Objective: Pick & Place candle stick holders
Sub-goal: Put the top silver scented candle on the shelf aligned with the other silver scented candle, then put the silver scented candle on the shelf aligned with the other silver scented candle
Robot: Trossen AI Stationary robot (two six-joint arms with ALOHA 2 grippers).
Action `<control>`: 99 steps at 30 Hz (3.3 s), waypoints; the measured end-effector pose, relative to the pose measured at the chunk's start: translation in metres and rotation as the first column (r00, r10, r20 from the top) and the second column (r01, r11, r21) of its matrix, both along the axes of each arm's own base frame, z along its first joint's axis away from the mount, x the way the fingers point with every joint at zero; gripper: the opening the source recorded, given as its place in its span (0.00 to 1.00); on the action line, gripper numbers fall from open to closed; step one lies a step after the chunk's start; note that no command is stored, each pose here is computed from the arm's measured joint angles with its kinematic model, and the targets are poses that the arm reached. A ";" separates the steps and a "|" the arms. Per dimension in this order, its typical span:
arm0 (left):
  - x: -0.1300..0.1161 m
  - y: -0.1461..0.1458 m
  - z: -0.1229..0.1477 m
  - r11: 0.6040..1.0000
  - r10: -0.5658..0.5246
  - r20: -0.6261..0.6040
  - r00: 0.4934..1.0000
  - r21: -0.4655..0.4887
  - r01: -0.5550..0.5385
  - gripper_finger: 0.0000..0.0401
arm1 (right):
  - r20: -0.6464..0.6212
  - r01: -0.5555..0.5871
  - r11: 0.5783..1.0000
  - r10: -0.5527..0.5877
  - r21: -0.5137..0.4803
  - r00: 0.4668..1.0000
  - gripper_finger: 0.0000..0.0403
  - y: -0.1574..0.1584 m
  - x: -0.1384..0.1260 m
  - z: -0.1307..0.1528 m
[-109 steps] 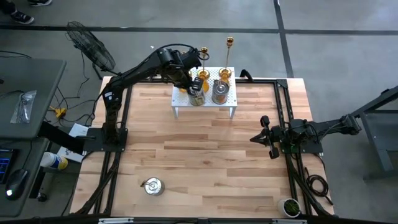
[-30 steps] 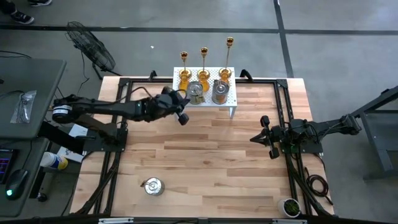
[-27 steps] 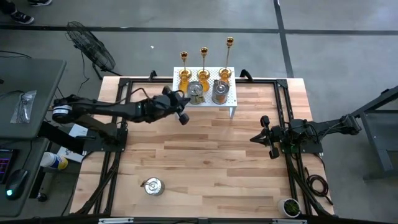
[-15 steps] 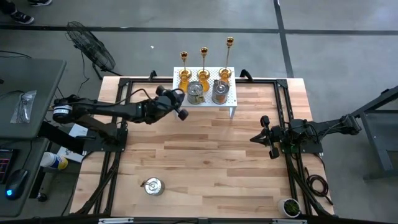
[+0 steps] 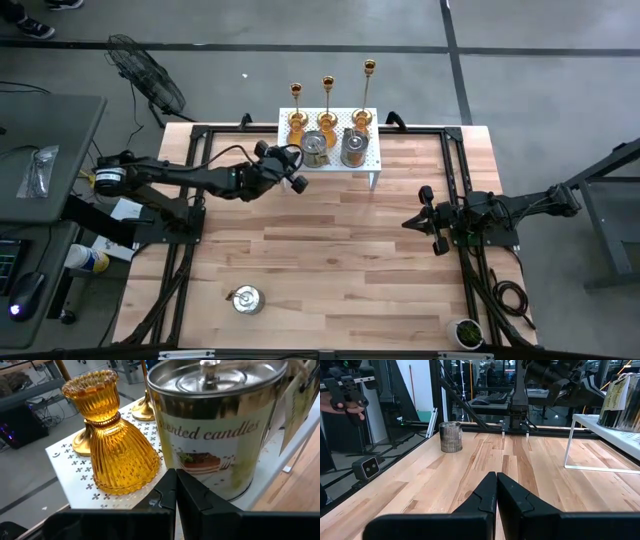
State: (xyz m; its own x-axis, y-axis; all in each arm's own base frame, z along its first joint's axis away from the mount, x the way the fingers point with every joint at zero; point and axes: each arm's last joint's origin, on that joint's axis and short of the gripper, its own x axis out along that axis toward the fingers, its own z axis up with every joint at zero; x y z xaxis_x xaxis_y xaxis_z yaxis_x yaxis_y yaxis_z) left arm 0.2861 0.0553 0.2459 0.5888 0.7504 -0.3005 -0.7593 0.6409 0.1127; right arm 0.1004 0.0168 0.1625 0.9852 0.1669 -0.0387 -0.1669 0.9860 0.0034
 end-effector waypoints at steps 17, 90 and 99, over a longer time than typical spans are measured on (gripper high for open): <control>0.014 0.000 -0.009 0.999 -0.049 0.035 0.998 -0.017 0.050 0.00 | 0.001 0.000 1.000 0.000 0.000 1.000 0.01 0.000 0.000 0.000; -0.082 -0.066 0.061 0.836 -0.352 0.071 0.933 -0.425 0.348 0.00 | 0.002 0.000 1.000 0.000 0.000 1.000 0.01 0.000 0.000 0.000; -0.126 -0.084 0.065 0.638 -0.471 -0.113 0.875 -0.728 0.249 0.00 | 0.000 0.000 1.000 0.000 0.000 1.000 0.01 0.000 0.000 0.000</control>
State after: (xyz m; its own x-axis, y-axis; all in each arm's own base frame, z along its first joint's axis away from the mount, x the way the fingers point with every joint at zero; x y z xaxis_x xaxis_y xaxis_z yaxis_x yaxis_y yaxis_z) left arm 0.1601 -0.0288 0.3112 0.5778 0.0189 -0.8160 -0.4578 0.8352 -0.3048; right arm 0.1005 0.0169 0.1625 0.9852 0.1673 -0.0382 -0.1673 0.9859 0.0033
